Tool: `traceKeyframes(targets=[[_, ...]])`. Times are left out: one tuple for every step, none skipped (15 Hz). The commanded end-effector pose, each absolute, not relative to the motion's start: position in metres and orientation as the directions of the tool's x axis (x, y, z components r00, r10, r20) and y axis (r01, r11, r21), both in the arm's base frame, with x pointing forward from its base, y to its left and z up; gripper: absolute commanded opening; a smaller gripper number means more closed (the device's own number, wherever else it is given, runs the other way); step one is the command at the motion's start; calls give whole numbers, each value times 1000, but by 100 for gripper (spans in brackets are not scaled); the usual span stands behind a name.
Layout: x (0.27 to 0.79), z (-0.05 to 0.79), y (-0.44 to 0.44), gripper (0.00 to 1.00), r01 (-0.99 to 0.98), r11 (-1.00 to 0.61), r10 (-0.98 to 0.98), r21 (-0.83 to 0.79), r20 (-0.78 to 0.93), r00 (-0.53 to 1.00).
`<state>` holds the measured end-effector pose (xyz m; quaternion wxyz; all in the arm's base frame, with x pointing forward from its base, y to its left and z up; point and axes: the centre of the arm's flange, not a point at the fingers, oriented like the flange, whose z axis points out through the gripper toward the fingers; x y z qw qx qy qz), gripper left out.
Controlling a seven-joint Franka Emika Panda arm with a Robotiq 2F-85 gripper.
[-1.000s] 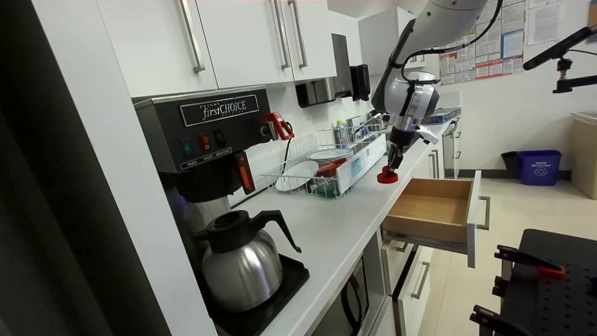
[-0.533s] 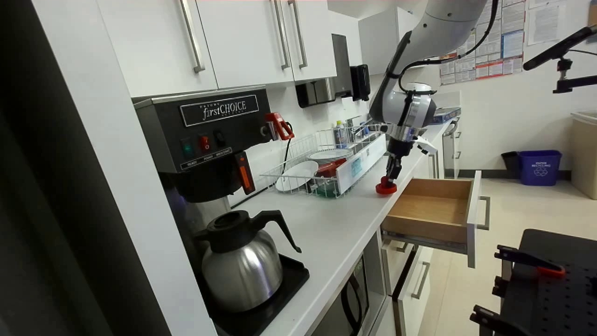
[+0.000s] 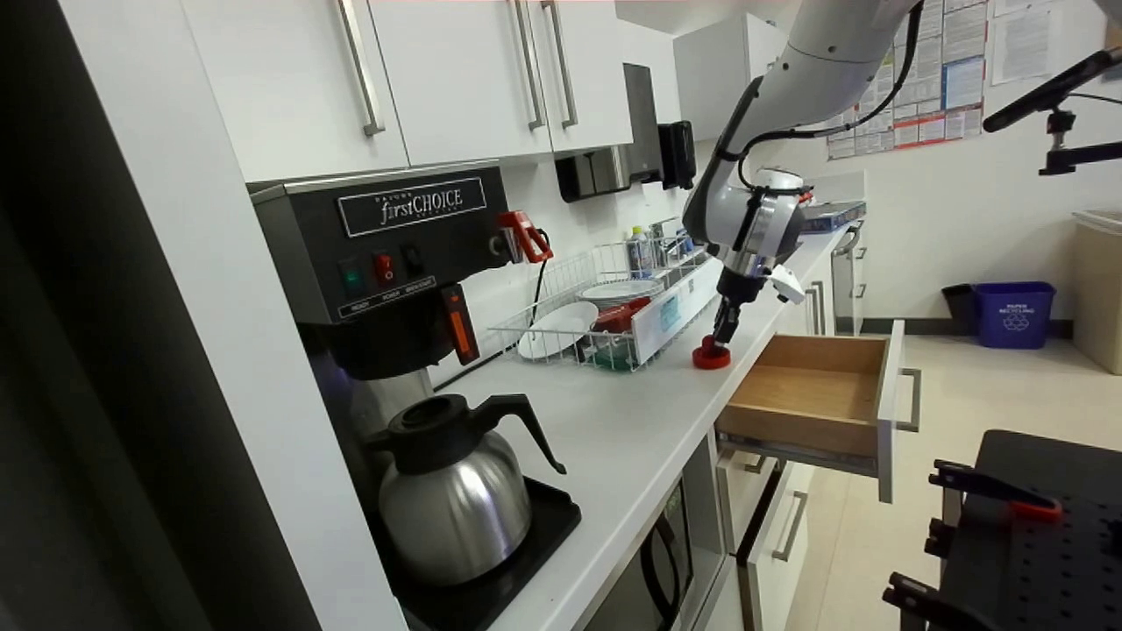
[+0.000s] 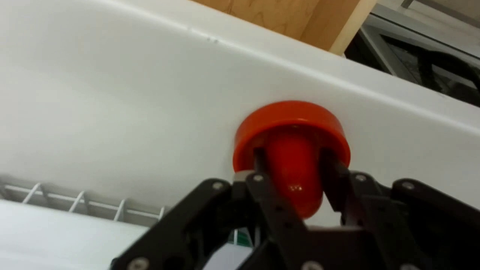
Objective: Open the top most drawer and pick up the red object and place on the counter
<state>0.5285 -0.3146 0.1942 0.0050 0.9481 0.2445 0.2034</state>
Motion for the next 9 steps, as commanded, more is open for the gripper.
traceKeyframes(targets=[[539, 197, -312, 64, 434, -888, 457, 153, 413, 788], [539, 199, -311, 70, 429, -890, 453, 156, 413, 790], [537, 203, -311, 77, 428, -889, 455, 160, 409, 791], [531, 210, -313, 86, 427, -888, 457, 167, 406, 791], [526, 216, -314, 92, 429, -887, 460, 173, 411, 787], [515, 228, -317, 99, 436, -882, 470, 181, 416, 778], [502, 239, -321, 100, 437, -882, 469, 178, 432, 770], [489, 250, -327, 100, 433, -882, 467, 183, 447, 763], [473, 263, -334, 100, 430, -884, 464, 184, 462, 756]])
